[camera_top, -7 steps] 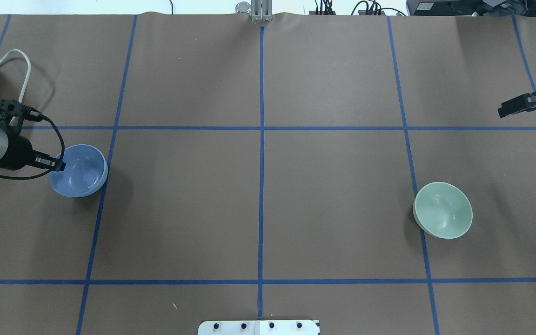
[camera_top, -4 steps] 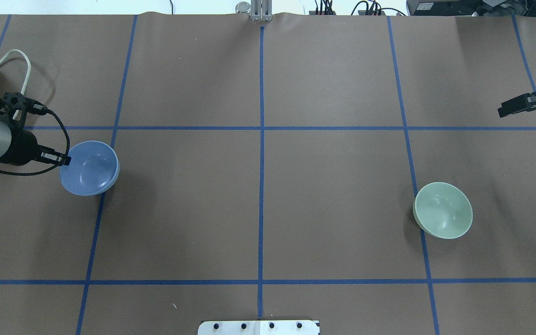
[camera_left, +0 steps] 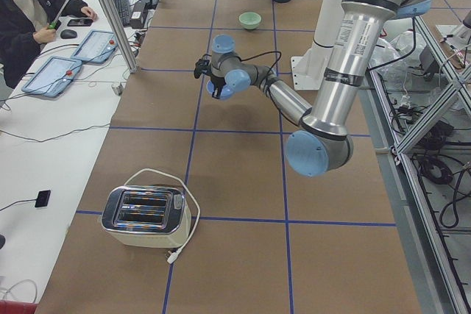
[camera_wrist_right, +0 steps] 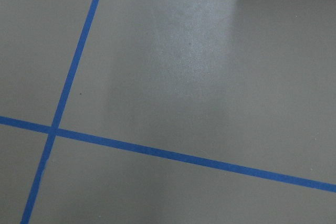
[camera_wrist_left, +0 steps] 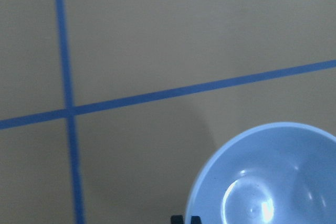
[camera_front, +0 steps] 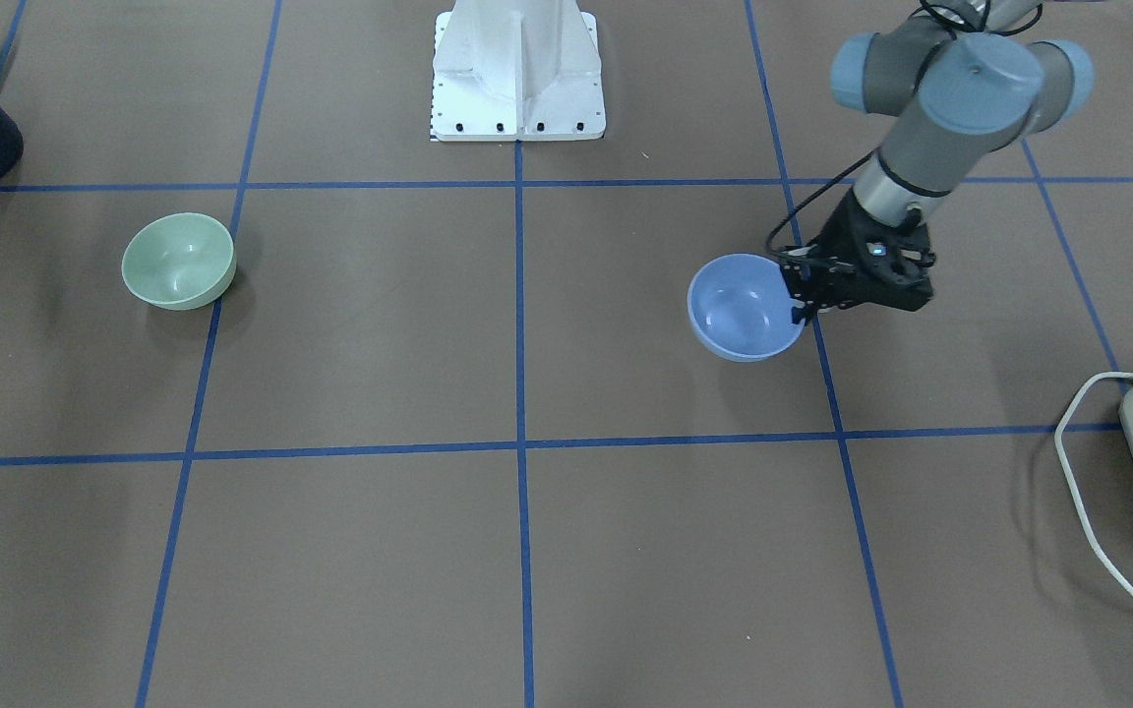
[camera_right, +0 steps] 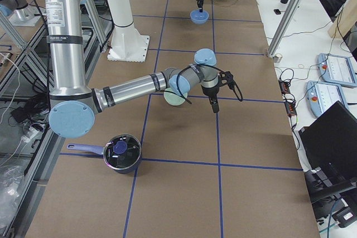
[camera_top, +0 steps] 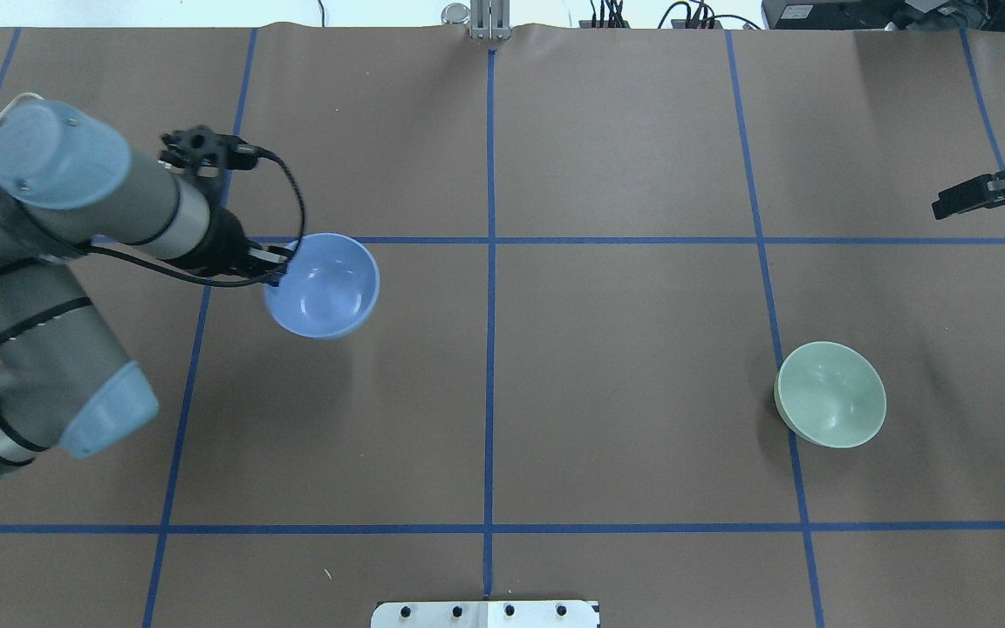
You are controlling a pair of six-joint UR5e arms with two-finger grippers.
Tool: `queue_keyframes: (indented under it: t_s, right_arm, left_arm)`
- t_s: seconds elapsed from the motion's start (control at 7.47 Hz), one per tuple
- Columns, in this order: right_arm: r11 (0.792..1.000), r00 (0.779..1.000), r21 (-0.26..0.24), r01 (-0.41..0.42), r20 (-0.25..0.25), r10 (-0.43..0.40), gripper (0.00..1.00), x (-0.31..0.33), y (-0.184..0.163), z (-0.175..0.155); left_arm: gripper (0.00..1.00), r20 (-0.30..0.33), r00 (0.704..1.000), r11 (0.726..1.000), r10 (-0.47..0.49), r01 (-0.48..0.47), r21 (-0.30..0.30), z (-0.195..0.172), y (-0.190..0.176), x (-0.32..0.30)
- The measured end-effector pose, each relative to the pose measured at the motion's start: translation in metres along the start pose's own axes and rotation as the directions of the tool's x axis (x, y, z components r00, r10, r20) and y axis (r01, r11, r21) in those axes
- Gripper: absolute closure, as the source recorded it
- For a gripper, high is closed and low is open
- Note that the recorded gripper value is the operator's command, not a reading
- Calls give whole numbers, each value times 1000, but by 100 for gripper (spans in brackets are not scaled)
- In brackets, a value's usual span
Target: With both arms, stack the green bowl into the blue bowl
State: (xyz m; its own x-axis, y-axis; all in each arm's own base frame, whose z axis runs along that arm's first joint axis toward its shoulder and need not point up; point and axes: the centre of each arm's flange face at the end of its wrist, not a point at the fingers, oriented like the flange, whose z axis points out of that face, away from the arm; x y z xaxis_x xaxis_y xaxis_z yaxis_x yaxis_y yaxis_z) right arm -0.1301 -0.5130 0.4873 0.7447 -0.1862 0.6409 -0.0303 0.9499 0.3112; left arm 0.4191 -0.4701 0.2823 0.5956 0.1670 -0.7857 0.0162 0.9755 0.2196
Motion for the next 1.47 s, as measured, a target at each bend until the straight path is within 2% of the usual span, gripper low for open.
queue_keyframes:
  t_s: [0.27, 0.4, 0.67, 0.8, 0.94, 1.07, 1.47]
  right_arm:
    - [1000, 1000, -1, -1, 0, 1, 0, 0, -1, 1]
    - [1000, 1000, -1, -1, 0, 1, 0, 0, -1, 1]
    - [1000, 1000, -1, -2, -1, 2, 0, 0, -1, 1]
    - [1000, 1000, -2, -2, -1, 2, 0, 0, -1, 1]
    - [1000, 1000, -2, -3, -1, 3, 0, 0, -1, 1]
    - [1000, 1000, -2, -4, -1, 4, 0, 0, -1, 1]
    - [1000, 1000, 0, -2, 3, 2, 0, -1, -1, 0]
  left_arm:
    - [100, 9, 999, 999, -48, 48, -13, 45, 2, 105]
    - [100, 15, 999, 998, -52, 52, -18, 61, 4, 134]
    - [100, 17, 999, 999, -45, 45, -28, 74, 9, 159]
    - [94, 19, 999, 999, -42, 43, -30, 77, 10, 161]
    - [52, 21, 999, 999, -41, 41, -32, 79, 10, 160]
    - [3, 24, 999, 999, -41, 41, -32, 80, 10, 160]
    - [2, 18, 999, 999, -36, 36, 8, 66, 5, 159]
